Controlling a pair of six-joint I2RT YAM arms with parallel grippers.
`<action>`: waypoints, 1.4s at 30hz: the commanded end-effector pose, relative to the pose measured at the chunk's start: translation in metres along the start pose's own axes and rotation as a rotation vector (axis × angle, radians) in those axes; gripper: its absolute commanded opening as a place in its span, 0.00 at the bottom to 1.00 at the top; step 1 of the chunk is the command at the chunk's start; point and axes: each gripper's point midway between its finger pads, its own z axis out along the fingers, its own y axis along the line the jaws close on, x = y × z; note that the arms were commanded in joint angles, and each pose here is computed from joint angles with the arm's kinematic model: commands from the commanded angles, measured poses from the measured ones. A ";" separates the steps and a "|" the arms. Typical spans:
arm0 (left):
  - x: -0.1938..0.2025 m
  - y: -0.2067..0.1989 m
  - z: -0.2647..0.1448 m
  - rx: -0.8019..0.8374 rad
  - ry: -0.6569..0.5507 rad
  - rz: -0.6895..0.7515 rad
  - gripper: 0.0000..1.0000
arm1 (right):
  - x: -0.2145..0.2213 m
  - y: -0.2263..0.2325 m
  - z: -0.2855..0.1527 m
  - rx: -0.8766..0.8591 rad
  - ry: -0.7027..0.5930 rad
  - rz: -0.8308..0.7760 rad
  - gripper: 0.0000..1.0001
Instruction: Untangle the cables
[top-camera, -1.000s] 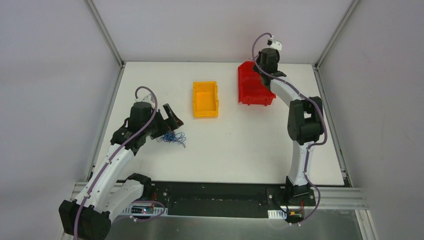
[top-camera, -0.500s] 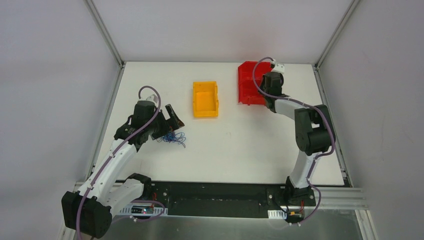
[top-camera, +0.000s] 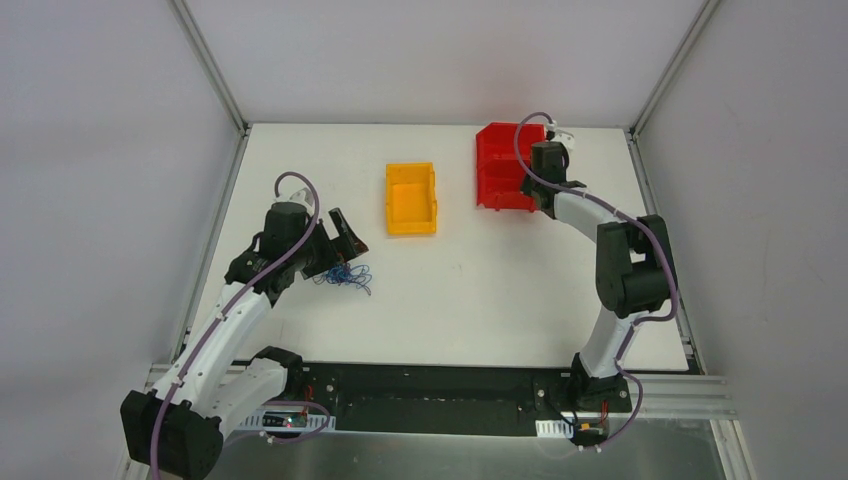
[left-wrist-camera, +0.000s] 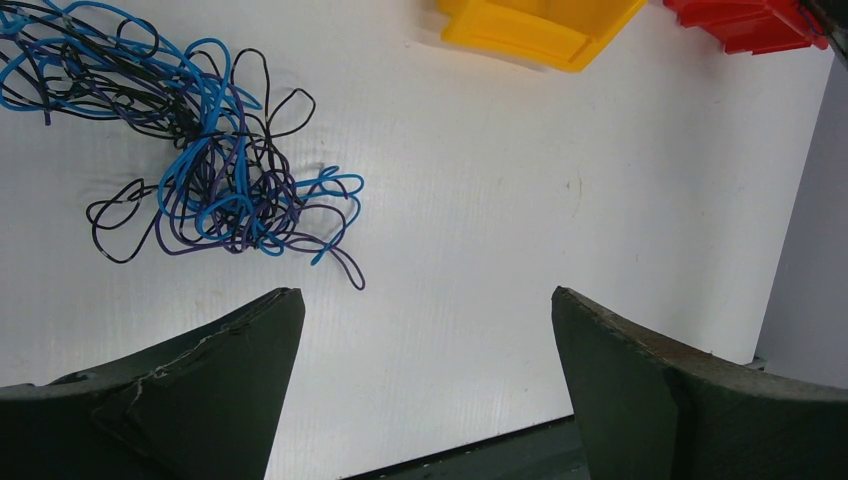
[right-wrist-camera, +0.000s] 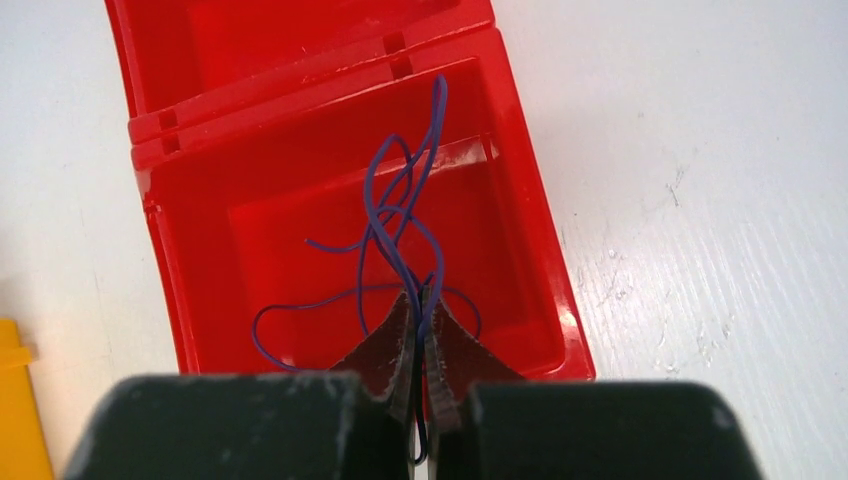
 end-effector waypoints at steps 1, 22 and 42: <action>-0.008 -0.013 -0.008 0.056 -0.037 0.028 0.99 | 0.019 -0.010 -0.009 0.066 0.114 0.020 0.00; -0.001 -0.012 -0.009 0.071 -0.024 0.011 0.99 | 0.082 -0.038 -0.053 0.133 0.377 -0.002 0.00; -0.001 -0.018 -0.010 0.092 -0.008 0.020 0.99 | 0.104 -0.028 -0.033 0.150 0.538 0.010 0.00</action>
